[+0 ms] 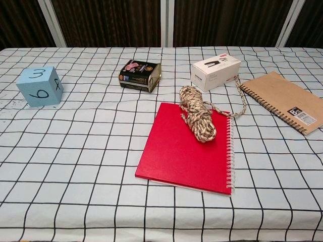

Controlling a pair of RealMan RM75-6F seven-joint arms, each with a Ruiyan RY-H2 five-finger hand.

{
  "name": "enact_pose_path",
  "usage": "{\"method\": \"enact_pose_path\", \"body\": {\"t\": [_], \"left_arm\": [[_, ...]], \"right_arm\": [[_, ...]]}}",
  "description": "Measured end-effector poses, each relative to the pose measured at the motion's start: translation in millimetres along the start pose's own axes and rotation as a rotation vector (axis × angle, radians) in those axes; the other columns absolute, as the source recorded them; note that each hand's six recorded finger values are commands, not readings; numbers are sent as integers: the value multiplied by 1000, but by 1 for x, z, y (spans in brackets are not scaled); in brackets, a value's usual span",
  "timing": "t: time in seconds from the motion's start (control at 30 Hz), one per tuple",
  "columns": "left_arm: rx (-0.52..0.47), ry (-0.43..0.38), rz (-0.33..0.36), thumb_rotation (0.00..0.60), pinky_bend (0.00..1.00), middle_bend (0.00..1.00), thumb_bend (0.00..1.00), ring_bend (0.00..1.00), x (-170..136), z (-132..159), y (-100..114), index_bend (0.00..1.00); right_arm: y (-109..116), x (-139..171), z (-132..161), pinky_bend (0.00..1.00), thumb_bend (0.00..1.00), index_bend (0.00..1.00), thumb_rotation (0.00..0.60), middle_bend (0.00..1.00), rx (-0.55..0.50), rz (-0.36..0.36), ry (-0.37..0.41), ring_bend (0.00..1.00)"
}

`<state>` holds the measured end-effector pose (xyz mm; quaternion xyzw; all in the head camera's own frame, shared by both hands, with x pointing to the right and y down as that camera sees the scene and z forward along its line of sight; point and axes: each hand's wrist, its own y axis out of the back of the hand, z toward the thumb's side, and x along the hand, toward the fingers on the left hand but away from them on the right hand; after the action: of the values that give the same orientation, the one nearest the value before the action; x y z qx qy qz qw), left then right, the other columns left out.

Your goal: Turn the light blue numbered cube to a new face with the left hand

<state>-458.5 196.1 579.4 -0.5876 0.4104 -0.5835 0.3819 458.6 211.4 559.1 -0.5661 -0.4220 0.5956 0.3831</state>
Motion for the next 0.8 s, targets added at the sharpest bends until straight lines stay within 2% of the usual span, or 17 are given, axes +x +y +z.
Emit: {"method": "enact_pose_path", "body": {"t": [0.3, 0.47, 0.57, 0.67, 0.73, 0.8], "left_arm": [[2, -11, -5, 600, 129, 34, 29, 0, -1, 4, 3, 84], [12, -35, 0, 600, 212, 89, 48, 40, 0, 10, 8, 84], [3, -58, -9, 600, 391, 287, 114, 266, -1, 15, 7, 85], [0, -94, -53, 600, 674, 597, 227, 618, -2, 22, 2, 85], [-6, -121, -111, 600, 737, 693, 308, 727, -2, 27, -5, 84], [-1, -154, -176, 600, 779, 764, 398, 788, -1, 35, -14, 88]], "right_arm": [[4, 2, -3, 0, 234, 0, 600, 0, -16, -10, -6, 0], [8, 0, -3, 0, 234, 0, 600, 0, -24, -28, -6, 0], [11, 0, -3, 0, 234, 0, 600, 0, -16, -31, -1, 0], [16, 0, -3, 0, 234, 0, 600, 0, -2, -39, 5, 0], [19, 0, -3, 0, 234, 0, 600, 0, 0, -45, 5, 0], [22, 0, -4, 0, 234, 0, 600, 0, -1, -49, 1, 0]]}}
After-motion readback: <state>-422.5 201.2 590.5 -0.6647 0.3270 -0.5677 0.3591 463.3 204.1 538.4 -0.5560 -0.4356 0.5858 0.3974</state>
